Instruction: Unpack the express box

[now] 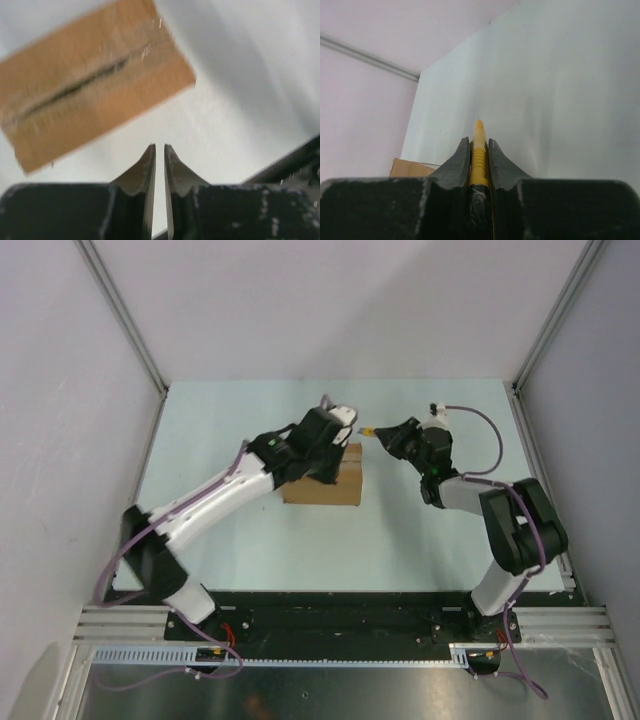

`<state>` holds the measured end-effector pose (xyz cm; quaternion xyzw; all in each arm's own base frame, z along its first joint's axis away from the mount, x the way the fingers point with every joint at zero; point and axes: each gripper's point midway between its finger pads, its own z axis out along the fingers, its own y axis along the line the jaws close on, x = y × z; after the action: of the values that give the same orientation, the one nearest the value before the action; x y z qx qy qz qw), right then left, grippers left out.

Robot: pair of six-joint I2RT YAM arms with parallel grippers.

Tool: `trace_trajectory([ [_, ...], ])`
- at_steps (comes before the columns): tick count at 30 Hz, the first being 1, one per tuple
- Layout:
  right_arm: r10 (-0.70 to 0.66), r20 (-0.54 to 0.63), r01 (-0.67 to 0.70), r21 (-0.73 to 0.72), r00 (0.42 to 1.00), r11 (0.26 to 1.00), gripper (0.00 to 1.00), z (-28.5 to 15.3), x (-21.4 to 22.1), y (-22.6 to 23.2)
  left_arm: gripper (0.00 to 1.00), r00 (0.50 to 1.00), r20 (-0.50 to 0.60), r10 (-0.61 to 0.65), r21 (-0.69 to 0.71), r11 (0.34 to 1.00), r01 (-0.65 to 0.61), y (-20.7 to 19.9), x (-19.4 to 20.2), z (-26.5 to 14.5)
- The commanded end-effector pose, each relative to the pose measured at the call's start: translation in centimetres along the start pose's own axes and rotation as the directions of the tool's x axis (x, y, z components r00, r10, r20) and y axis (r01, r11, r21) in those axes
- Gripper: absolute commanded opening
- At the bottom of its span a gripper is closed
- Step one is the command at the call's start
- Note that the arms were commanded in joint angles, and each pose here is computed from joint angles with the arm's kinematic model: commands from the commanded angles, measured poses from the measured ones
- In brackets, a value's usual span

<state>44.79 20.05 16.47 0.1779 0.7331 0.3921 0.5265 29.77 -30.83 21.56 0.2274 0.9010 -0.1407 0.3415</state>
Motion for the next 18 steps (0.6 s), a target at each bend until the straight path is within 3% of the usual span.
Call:
trace_trajectory([
  [1,-0.067,-0.078,0.049,-0.214,0.995,0.975,0.0,2.3,0.6,3.7,0.15,0.998,0.069,-0.009,0.058,0.998,0.005,0.3,2.4,-3.2],
  [7,-0.073,-0.191,0.017,-0.277,0.979,0.961,0.0,2.4,3.4,4.2,0.15,0.993,-0.075,-0.087,-0.033,0.996,0.085,2.8,9.6,-0.4],
  [13,-0.136,-0.274,0.085,-0.19,0.952,0.978,0.0,0.8,5.8,4.1,0.19,0.967,-0.082,-0.241,-0.067,0.969,0.236,4.8,10.9,2.1],
  [18,-0.198,-0.329,0.163,-0.13,0.923,0.978,0.0,-1.2,7.6,4.3,0.2,0.933,-0.023,-0.358,-0.123,0.928,0.353,8.1,9.5,3.1],
])
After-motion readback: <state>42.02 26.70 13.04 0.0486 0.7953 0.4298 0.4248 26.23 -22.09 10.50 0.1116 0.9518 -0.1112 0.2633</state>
